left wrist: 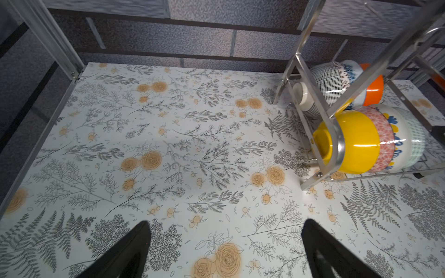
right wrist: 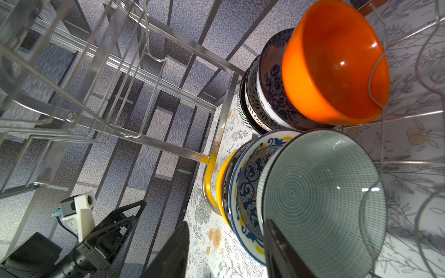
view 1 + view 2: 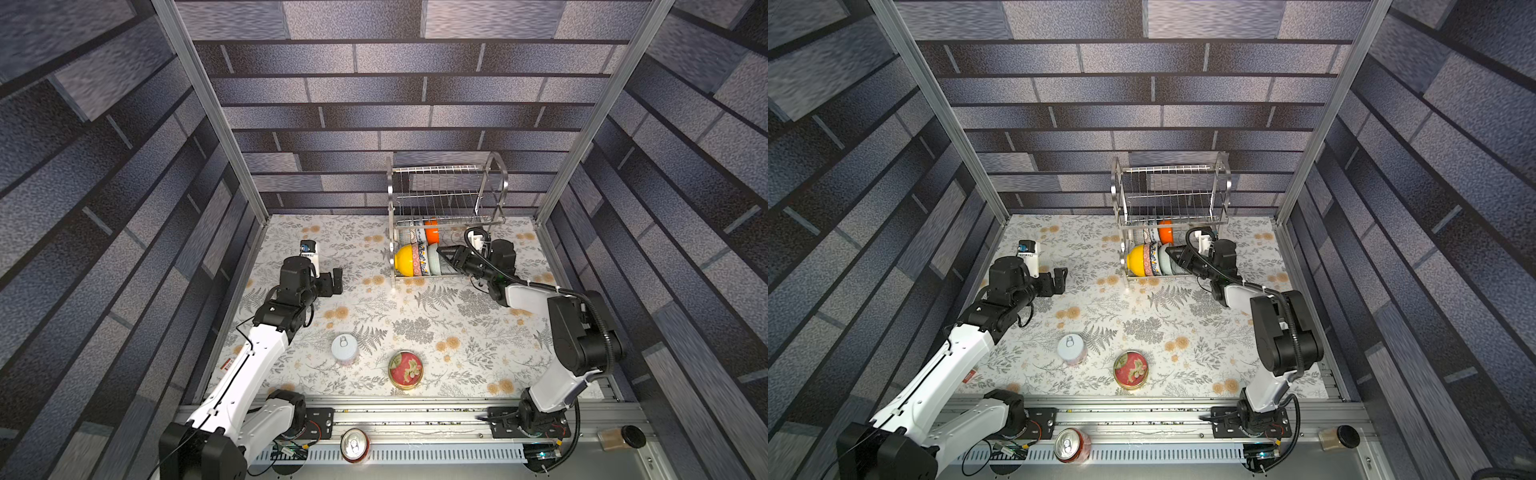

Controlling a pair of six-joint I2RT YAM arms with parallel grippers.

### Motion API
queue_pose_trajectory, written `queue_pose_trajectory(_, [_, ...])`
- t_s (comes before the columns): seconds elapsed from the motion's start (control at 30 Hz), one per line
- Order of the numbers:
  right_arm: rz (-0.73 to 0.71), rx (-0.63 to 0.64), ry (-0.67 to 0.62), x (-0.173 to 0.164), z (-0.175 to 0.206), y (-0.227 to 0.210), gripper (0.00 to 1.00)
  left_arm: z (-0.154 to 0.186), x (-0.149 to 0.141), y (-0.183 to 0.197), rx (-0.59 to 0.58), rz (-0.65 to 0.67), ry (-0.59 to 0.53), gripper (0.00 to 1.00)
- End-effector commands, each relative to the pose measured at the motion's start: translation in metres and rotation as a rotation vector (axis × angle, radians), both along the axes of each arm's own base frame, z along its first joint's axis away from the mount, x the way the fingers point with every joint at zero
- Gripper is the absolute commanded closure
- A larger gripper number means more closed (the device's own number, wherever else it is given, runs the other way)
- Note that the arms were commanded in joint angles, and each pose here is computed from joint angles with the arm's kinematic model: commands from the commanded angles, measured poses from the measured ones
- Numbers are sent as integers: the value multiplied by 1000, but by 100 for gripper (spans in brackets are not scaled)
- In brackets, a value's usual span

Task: Load bowls into a dish rack
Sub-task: Place the bowl in the dish rack, then reset both arms

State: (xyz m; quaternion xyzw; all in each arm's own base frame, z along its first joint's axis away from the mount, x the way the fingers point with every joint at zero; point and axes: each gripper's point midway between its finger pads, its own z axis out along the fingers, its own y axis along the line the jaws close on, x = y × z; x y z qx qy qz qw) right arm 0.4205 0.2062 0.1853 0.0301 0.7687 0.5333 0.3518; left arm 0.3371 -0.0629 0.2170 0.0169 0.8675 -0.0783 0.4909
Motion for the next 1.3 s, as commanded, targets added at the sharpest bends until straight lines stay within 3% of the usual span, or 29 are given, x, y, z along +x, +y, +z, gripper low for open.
queue_pose_trajectory(0.0, [-23,-108,-4,-13,-11,-8,38,-17,-8,22,13,103,58,0])
queue_pose_trajectory(0.13, [-51,-252,-32,-31,-17,-14,25,-27,-11,33,24,140,74,0])
queue_pose_trajectory(0.37, [-130,-619,-135,-66,-17,-38,14,-43,-15,46,39,156,119,0])
queue_pose_trajectory(0.73, [-570,-1007,-296,-98,6,-144,5,-45,-15,81,0,275,29,0])
queue_pose_trajectory(0.93, [-753,-1062,-392,-108,3,-176,4,-54,-6,98,-72,333,-49,0])
queue_pose_trajectory(1.27, [-805,-1015,-306,-91,-44,-201,3,-98,13,118,-9,333,-8,0])
